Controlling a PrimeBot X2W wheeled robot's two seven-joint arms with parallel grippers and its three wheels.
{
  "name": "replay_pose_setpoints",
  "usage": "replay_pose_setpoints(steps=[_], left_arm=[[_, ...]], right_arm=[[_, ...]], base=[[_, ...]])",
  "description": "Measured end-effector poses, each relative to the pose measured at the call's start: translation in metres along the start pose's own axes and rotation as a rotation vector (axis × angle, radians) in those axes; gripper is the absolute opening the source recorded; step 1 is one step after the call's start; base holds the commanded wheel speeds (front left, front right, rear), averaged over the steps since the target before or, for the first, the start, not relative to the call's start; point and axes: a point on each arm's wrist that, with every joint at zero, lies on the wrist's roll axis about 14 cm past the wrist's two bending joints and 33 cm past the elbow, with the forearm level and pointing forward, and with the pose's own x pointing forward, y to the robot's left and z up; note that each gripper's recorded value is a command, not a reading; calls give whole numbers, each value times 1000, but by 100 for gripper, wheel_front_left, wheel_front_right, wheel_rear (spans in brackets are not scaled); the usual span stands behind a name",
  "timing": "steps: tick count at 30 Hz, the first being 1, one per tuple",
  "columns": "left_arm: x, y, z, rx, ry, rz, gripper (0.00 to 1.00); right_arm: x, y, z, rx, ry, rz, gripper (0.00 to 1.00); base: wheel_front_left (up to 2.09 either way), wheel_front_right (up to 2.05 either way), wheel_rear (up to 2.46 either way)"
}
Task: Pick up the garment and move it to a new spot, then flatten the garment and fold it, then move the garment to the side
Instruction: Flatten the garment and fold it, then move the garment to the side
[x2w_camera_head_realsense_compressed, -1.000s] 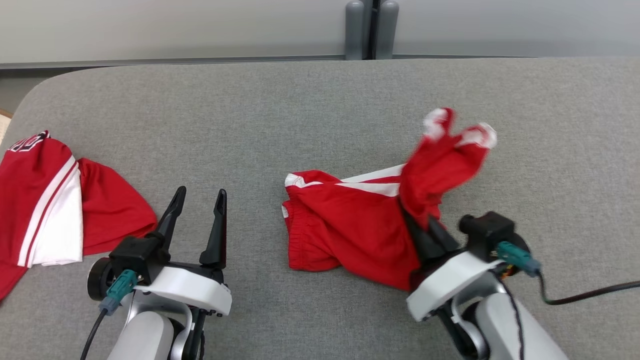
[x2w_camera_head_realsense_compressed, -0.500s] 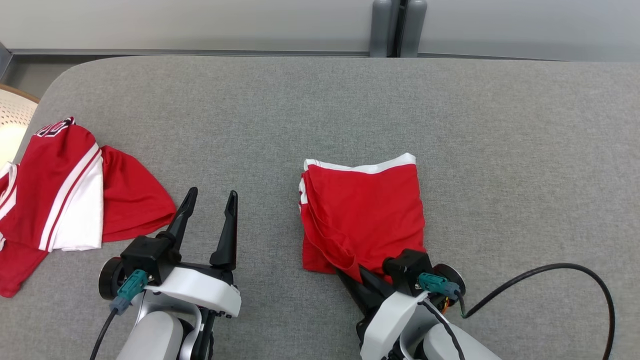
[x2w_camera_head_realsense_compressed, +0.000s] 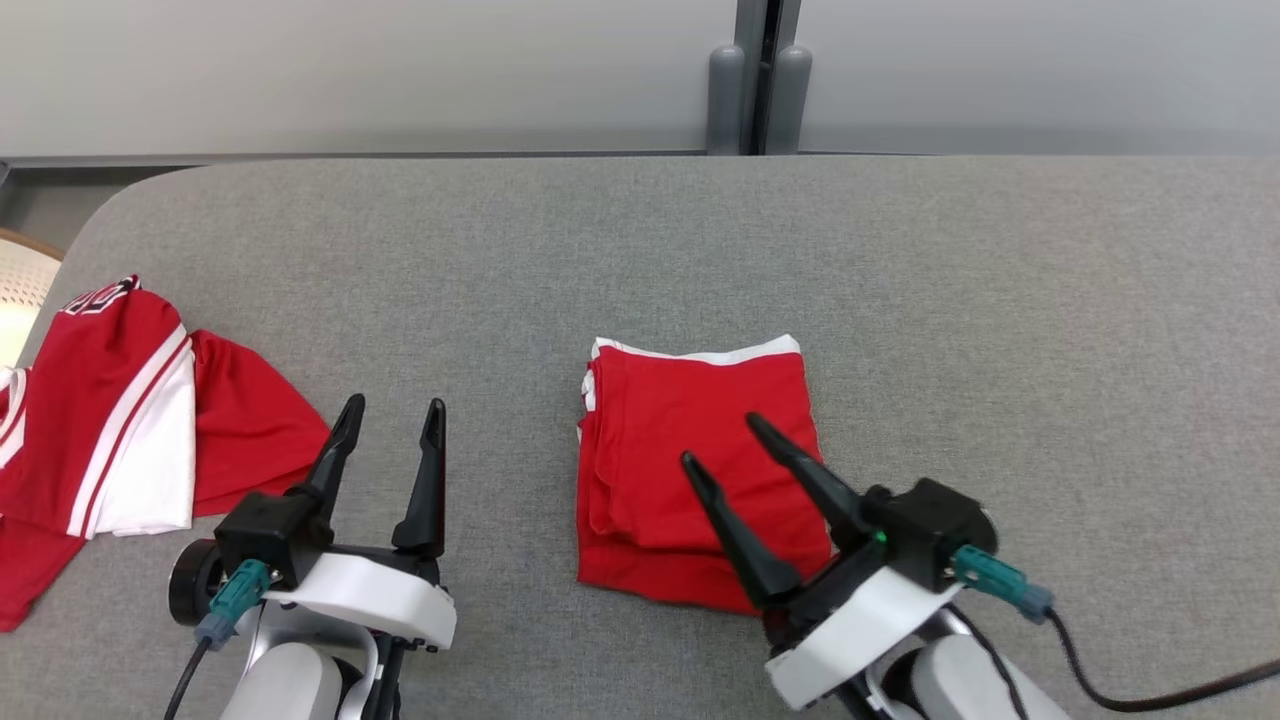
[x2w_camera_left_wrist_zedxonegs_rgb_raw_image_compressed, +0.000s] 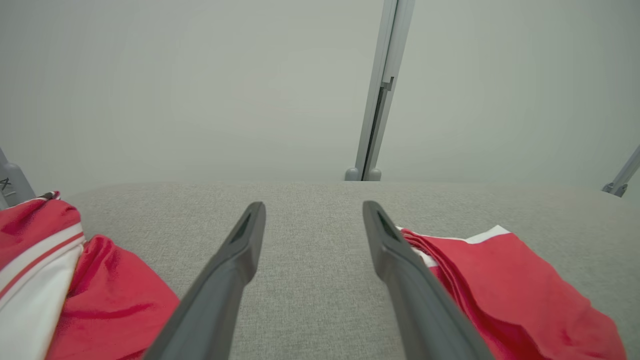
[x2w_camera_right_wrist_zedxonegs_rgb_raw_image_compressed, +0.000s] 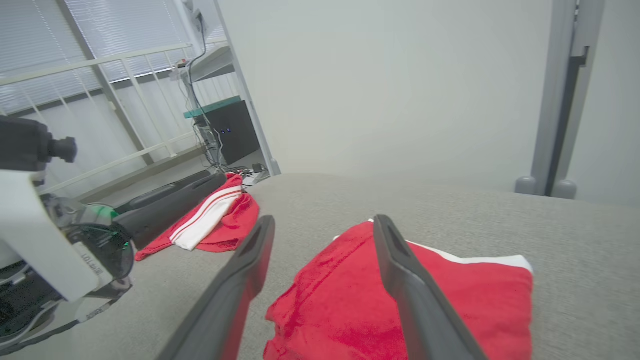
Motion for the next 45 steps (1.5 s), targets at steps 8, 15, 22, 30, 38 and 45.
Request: replay_pose_setpoints(steps=[8,15,22,30,38,45], left_arm=[[-15,5,10,23,-20,10,100],[-33,4,18,26,-24,7,100],[-49,-2,23,33,-31,-5,100],[-70,0,23,43,-20,5,100],[-76,5,21,49,-13,18,100],[-77,6,19,45,-4,21,100]], right_arm=[[-56,-76,50,-76,-145,-312,100],[-123,-120,65,-128,-159,-549,100],[-154,-116,68,-151,-145,-607,100],[-170,-102,59,-148,-108,-614,100],[-174,-97,56,-151,-90,-612,100],[-172,-97,55,-150,-88,-608,100]], base=[[0,0,0],[0,0,0],[0,0,0],[0,0,0],[0,0,0],[0,0,0]])
